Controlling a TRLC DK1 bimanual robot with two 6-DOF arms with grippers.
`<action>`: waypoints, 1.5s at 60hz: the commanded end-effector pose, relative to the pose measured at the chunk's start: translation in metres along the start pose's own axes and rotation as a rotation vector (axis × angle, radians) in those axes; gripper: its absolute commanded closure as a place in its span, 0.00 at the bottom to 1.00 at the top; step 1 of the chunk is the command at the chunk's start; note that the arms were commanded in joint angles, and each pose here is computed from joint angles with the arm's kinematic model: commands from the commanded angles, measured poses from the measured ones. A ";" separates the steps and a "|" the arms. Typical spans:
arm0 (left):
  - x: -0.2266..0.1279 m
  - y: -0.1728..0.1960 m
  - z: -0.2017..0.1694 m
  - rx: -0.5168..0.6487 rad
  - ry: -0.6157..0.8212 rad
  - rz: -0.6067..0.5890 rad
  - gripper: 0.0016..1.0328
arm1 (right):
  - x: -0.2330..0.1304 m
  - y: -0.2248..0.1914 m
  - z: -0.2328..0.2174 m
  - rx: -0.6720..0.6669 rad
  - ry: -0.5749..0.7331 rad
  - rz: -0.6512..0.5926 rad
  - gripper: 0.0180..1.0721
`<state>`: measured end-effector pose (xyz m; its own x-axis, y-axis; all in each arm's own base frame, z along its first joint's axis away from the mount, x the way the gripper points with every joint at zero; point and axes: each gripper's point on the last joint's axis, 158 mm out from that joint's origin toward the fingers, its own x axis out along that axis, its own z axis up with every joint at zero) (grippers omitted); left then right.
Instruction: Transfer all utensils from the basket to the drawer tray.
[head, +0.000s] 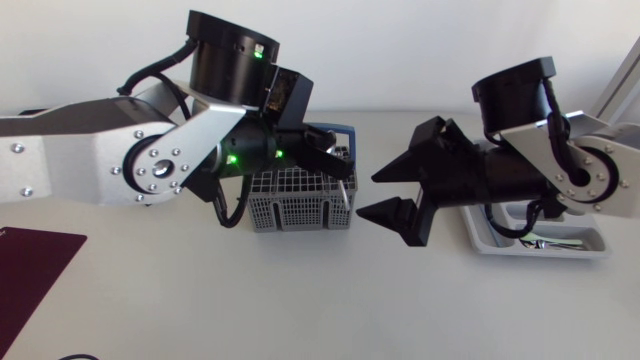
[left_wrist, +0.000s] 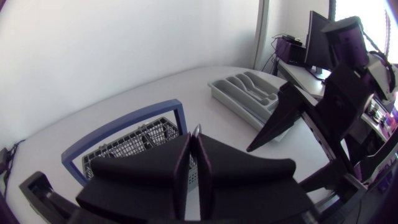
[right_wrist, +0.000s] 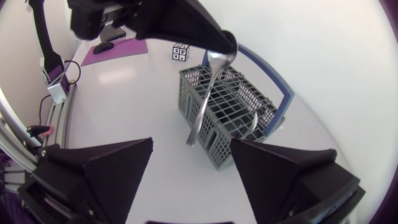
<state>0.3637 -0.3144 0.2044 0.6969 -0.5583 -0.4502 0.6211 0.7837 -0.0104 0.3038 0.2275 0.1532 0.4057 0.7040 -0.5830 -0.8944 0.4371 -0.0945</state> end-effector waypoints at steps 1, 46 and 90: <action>0.002 0.000 0.013 -0.050 -0.017 -0.014 0.97 | 0.006 -0.007 0.017 0.060 -0.018 0.000 0.28; -0.001 -0.006 0.018 -0.092 -0.015 -0.058 0.97 | 0.038 -0.010 0.039 0.158 0.005 0.075 0.95; -0.017 -0.001 0.058 -0.102 -0.097 -0.068 0.50 | 0.032 0.011 0.008 0.140 0.064 0.145 0.95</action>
<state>0.3674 -0.3231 0.2352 0.6664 -0.6203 -0.4136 0.6388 0.7611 -0.1122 0.3197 0.2657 0.1524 0.2854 0.7374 -0.6123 -0.8990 0.4274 0.0957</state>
